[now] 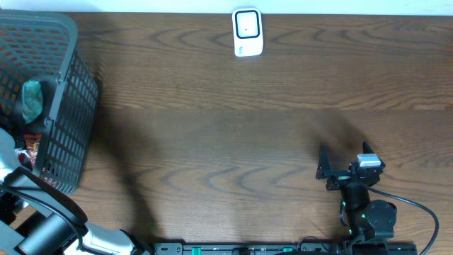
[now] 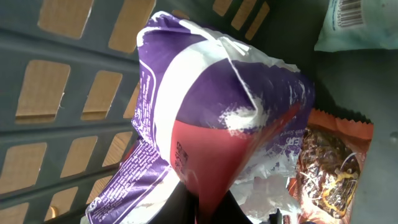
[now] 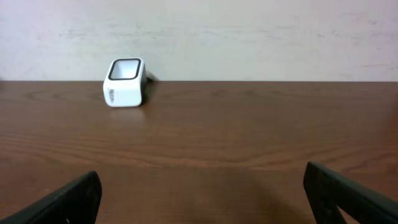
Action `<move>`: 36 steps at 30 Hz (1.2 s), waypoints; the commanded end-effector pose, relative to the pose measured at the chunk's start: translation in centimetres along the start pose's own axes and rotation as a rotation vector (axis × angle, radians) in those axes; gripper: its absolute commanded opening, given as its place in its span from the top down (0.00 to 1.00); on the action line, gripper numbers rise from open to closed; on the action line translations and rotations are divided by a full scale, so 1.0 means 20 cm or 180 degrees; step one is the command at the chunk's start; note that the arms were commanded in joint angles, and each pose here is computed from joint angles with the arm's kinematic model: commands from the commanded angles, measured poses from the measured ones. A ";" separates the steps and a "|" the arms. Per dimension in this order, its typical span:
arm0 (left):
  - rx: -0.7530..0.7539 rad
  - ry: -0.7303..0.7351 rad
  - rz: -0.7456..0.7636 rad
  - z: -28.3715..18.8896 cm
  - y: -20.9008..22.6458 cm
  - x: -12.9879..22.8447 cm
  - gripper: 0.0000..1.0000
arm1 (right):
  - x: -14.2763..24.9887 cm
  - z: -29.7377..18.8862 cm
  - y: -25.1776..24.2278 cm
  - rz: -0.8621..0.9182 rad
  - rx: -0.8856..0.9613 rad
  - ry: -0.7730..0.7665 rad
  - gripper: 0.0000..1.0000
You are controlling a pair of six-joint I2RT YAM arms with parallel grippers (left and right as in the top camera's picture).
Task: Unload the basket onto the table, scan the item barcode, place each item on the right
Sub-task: 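Lower the left gripper into the basket and grasp the purple wipes pack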
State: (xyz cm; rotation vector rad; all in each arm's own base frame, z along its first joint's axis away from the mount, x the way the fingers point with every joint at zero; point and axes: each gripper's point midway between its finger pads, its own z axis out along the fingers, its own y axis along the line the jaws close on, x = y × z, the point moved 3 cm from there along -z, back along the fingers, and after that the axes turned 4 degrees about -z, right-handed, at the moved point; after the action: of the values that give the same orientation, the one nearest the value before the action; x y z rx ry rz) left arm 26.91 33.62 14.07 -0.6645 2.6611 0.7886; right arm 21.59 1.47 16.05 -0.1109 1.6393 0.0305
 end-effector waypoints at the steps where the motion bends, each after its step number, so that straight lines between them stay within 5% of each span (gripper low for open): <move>1: 0.0019 0.0046 -0.0263 0.00 0.00 0.02 0.93 | 0.00 0.00 0.00 0.0046 0.0006 -0.0005 0.01; 7: 0.0041 -0.0277 -0.0856 -0.19 0.05 -0.06 0.93 | 0.00 0.00 0.00 0.0046 0.0006 -0.0005 0.01; 17: 0.1500 -0.1978 -0.0846 -0.90 -0.05 -0.36 0.93 | 0.00 0.00 0.00 0.0046 0.0006 -0.0005 0.01; 24: 0.1944 -0.2506 -0.1713 -1.25 0.04 -0.41 0.93 | 0.00 0.00 0.00 0.0046 0.0006 -0.0005 0.01; 25: 0.1953 -0.2428 -0.1721 -1.24 0.03 -0.39 0.87 | 0.00 0.00 0.00 0.0046 0.0006 -0.0005 0.01; 26: 0.1954 -0.2351 -0.1727 -1.22 0.02 -0.38 0.62 | 0.00 0.00 0.00 0.0046 0.0006 -0.0005 0.01; 28: 0.1932 -0.2187 -0.1699 -1.16 -0.01 -0.36 0.27 | 0.00 0.00 0.00 0.0046 0.0006 -0.0005 0.01; 36: 0.1764 -0.1702 -0.1039 -0.88 -0.11 -0.30 0.02 | 0.00 0.00 0.00 0.0046 0.0006 -0.0005 0.01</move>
State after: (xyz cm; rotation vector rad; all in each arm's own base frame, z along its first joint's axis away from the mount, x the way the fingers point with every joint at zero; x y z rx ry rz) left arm 30.12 23.28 31.96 -0.7088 1.9502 0.0348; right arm 21.59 1.47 16.05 -0.1109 1.6393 0.0305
